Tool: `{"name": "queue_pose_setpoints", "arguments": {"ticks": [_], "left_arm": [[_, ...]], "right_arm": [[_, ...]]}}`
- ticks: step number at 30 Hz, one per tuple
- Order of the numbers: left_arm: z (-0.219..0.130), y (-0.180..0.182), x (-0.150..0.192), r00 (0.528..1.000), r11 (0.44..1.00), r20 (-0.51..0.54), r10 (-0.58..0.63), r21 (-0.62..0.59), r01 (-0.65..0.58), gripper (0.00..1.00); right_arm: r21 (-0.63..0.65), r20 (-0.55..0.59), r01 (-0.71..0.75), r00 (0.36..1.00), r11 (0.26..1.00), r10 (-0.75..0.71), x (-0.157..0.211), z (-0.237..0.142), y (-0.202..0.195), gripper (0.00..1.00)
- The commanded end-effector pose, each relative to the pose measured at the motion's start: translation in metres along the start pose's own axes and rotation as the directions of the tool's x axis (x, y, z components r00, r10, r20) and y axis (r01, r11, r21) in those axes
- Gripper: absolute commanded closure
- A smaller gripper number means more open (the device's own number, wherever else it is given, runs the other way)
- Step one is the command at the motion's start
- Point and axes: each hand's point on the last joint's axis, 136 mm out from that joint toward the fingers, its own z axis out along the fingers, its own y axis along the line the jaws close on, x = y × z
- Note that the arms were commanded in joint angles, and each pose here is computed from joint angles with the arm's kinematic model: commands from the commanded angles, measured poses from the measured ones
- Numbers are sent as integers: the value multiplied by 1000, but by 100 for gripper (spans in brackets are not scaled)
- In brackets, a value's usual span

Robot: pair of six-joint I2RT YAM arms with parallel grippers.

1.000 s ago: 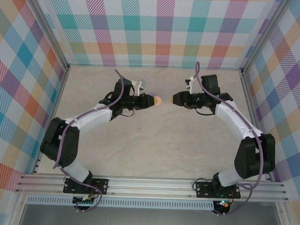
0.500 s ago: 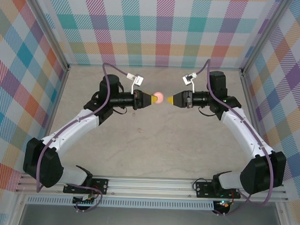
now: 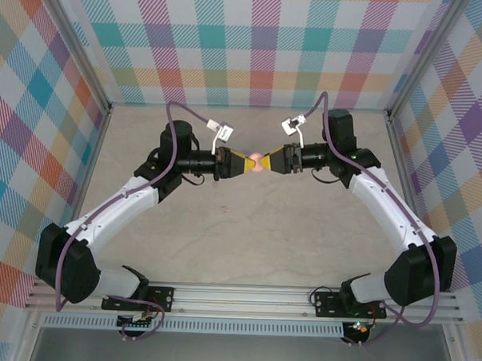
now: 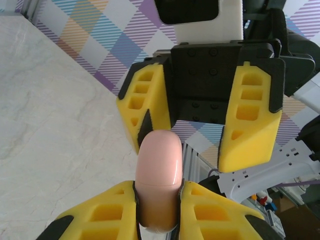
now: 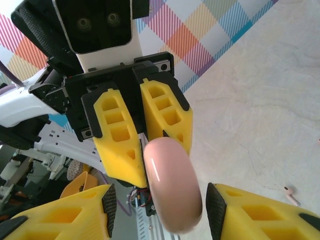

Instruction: Insert the wireless bluetooth earbuds into the charging case

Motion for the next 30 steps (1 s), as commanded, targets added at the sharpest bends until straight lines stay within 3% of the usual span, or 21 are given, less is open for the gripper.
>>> {"name": "queue_pose_setpoints", "arguments": {"ticks": [1,5,11,13,18,30], "left_arm": [[-6,-29,-14,996,995,25,86,56,-87,82],[-6,-30,-15,996,995,21,90,51,-91,82],[-5,-27,-14,996,996,14,88,32,-88,82],[-5,-25,-13,997,996,10,81,22,-82,73],[-9,-27,-8,997,997,-5,79,13,-79,59],[-13,-45,-4,996,992,-5,89,88,-88,54]], "right_arm": [[-59,-18,49,999,997,-50,-3,3,14,48],[-88,-35,57,998,995,-60,0,7,20,52],[-70,-32,62,997,996,-64,0,6,20,71],[-48,-26,67,997,997,-69,-1,5,20,74],[-24,-9,87,996,996,-88,-5,1,25,76],[-73,7,112,994,991,-112,-12,-4,44,78]]}}
